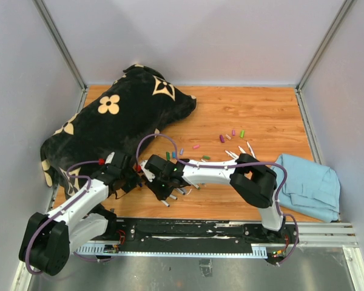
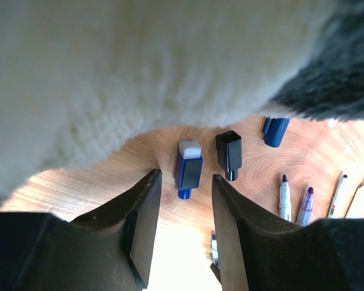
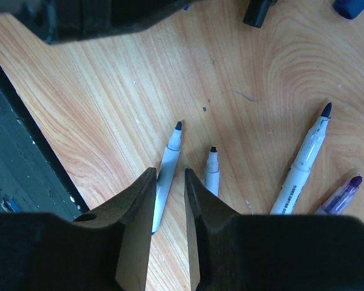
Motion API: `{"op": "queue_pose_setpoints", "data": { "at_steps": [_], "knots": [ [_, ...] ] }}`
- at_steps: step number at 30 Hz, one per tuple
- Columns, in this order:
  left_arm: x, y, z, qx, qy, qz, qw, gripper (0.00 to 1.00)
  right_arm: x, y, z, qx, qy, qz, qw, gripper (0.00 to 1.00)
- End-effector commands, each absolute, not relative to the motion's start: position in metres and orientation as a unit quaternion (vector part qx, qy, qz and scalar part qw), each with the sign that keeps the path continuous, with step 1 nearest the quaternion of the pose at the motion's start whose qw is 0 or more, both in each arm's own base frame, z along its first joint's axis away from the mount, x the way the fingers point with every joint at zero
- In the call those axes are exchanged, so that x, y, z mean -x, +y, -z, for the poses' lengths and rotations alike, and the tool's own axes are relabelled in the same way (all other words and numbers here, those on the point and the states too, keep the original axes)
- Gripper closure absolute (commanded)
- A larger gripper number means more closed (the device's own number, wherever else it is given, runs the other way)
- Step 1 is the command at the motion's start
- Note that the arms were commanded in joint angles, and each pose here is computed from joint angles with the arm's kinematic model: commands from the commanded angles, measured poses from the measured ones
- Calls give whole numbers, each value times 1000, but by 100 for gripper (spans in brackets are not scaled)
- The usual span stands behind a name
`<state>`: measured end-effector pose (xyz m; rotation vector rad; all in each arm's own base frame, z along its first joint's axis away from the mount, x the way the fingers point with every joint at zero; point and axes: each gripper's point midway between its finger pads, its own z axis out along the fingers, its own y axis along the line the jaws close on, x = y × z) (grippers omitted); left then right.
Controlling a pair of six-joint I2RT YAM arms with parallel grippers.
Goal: Open the pen caps
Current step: Place the pen at the center of the board.
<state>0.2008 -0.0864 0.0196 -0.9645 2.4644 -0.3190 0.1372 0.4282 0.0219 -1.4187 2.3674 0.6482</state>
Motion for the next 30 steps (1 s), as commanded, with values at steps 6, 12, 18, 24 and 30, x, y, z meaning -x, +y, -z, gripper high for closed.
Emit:
{"op": "queue_pose_setpoints", "data": {
  "at_steps": [6, 12, 18, 24, 30],
  "knots": [
    [-187, -88, -24, 334, 908, 124, 219, 49, -139, 428, -52, 506, 813, -235, 165, 73],
    [-191, -91, -39, 328, 904, 142, 236, 46, -144, 427, -73, 503, 806, -264, 169, 72],
    [-196, -98, -52, 320, 900, 166, 247, 44, -144, 423, -96, 507, 792, -293, 172, 69],
    [-212, -108, -87, 264, 897, 201, 292, 41, -153, 408, -125, 521, 763, -344, 168, 62],
    [-233, -135, -142, 149, 857, 299, 393, 24, -169, 376, -167, 536, 699, -442, 168, 52]
  ]
}}
